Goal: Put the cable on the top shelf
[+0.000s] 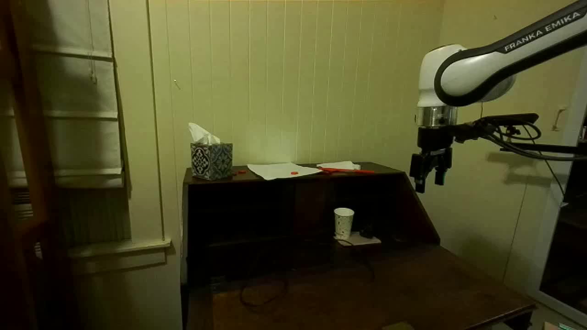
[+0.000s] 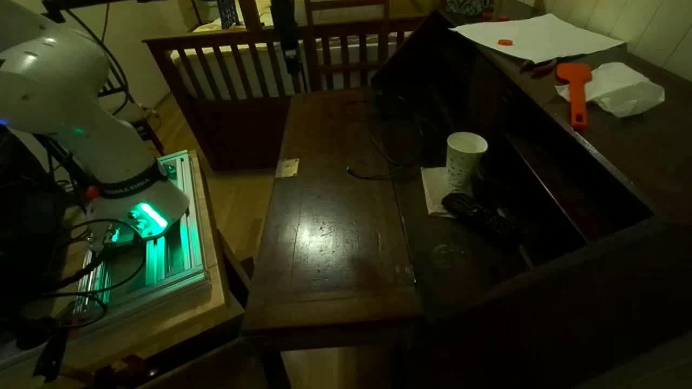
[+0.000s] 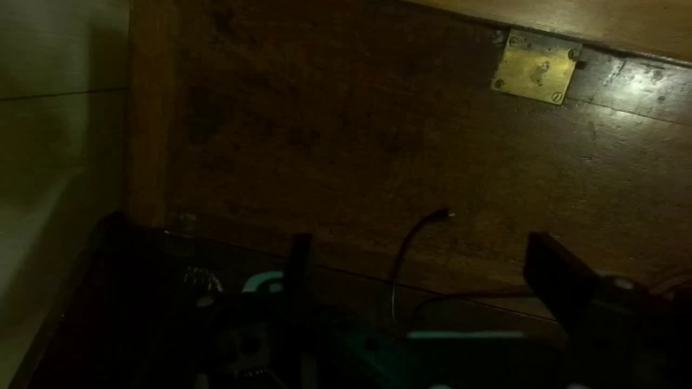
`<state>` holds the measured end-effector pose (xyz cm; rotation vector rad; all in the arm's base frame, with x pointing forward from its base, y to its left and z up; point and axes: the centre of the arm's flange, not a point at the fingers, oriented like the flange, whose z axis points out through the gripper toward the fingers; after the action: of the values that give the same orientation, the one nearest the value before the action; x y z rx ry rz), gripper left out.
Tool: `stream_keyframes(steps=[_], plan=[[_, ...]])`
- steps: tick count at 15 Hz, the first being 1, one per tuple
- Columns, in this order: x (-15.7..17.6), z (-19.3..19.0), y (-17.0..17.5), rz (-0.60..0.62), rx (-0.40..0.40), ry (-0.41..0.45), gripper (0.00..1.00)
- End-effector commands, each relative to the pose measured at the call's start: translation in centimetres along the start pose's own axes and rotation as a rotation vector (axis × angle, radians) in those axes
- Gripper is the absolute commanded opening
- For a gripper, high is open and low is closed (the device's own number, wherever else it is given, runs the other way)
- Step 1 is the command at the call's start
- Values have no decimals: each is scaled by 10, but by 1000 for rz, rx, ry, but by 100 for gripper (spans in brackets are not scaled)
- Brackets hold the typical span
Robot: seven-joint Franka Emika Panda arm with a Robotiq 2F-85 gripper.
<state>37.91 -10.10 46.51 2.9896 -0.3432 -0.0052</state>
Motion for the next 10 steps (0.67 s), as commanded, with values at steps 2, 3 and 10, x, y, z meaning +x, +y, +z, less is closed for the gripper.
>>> stream_keyframes(steps=[2, 3, 10], plan=[[0, 0, 0, 0, 0, 0, 100], [0, 0, 0, 0, 0, 0, 100], [41, 26, -8, -69, 26, 72, 100]])
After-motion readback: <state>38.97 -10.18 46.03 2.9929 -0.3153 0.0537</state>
